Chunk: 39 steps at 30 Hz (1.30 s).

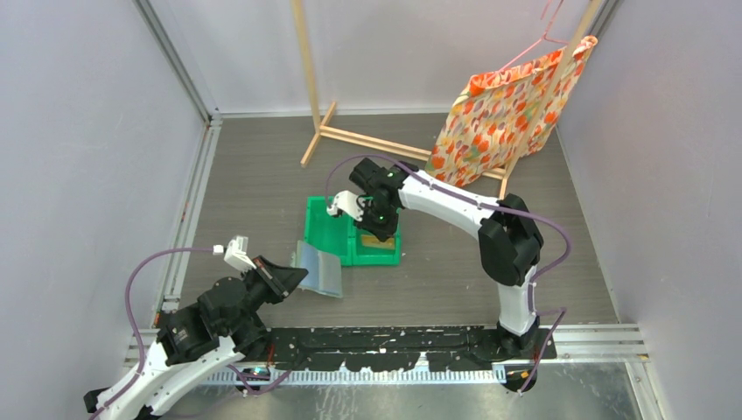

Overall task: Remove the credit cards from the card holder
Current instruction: Place the credit card in the storage box.

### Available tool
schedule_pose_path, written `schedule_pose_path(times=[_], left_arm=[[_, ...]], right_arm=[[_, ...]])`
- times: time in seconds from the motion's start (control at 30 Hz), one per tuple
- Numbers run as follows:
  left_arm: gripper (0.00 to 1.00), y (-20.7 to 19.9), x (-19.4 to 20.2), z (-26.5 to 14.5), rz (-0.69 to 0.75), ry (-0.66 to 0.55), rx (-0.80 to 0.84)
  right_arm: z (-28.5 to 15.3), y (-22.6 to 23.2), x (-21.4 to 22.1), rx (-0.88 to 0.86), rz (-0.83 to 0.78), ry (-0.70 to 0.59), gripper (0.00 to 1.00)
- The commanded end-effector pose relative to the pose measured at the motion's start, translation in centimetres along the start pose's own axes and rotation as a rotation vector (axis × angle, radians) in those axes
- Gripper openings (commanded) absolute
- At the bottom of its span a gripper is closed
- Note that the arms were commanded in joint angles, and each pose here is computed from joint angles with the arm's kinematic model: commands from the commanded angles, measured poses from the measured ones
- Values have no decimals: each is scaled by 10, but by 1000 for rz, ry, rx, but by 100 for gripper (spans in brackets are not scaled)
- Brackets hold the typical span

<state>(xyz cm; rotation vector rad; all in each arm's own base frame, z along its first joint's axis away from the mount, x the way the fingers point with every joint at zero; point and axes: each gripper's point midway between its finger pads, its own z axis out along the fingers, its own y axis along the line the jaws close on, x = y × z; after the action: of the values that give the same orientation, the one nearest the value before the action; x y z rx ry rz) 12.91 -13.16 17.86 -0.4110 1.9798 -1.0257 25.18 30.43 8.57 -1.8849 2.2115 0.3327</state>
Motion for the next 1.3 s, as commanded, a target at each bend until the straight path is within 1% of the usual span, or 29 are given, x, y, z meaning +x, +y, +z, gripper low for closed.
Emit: schedule_pose_path(times=[0.0,0.13,0.27,0.47,0.7,1.27], left_arm=[[0,-15,-10,-4,-10,-30,54],[1,-15,-9,-4,-10,-25,58],[1,-16,-8,-4,-12,-21,61],[1,-17,-9,-5,-10,-21,62],[1,-17,-9,-4,-13,-22,64],[1,-18,-8,-4,-19,-22,71]], right_arm=[[-18,-33,-19,66,-83,-78,1],[-12,-51,-22,76,-113,-87,1],[-6,-60,-28,65,-141,-112,1],[4,-79,-27,65,-161,-72,1],[7,-84,-28,60,-175,-86,1],[11,-104,-28,118,-180,-99,1]])
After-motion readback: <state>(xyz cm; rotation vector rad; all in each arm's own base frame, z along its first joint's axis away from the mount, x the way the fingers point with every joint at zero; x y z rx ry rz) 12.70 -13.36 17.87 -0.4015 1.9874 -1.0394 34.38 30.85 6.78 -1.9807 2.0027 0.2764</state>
